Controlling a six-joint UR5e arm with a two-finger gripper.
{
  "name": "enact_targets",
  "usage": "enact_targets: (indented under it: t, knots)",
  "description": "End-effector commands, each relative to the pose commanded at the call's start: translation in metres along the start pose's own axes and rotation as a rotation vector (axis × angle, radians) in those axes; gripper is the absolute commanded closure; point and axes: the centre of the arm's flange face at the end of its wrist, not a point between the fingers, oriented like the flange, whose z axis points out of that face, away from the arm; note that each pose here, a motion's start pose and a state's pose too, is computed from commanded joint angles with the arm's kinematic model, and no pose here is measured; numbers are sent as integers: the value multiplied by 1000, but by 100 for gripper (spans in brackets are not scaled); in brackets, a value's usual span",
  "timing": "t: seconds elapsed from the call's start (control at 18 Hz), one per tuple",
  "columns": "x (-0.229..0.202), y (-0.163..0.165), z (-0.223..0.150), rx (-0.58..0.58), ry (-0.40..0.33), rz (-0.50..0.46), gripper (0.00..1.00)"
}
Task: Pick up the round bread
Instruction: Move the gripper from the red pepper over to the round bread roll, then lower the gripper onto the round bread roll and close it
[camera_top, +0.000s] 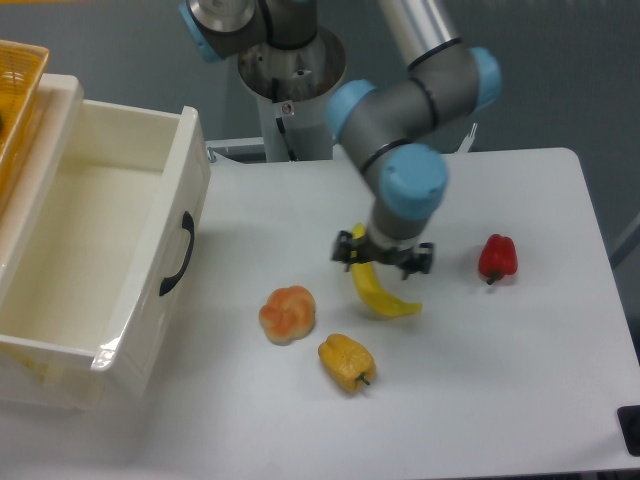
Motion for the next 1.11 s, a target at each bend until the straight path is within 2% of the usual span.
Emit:
enact_targets:
  t: [0.17,0.28,0.61,0.72,0.83,0.94,1.06,1.11]
  knots:
    - [19,-9,15,-3,46,27,0]
    - [27,-15,28,-15,53,44,0]
    - [32,-28,60,-35,59,60,10]
    - [32,-31,66,-35,59,62,20]
    - [32,-32,72,-44,57,63,26]
    - [33,-33,71,-40,55,57,38]
    - [35,-35,71,-37,46,24,56]
    - [36,-37,70,-36,43,11,69]
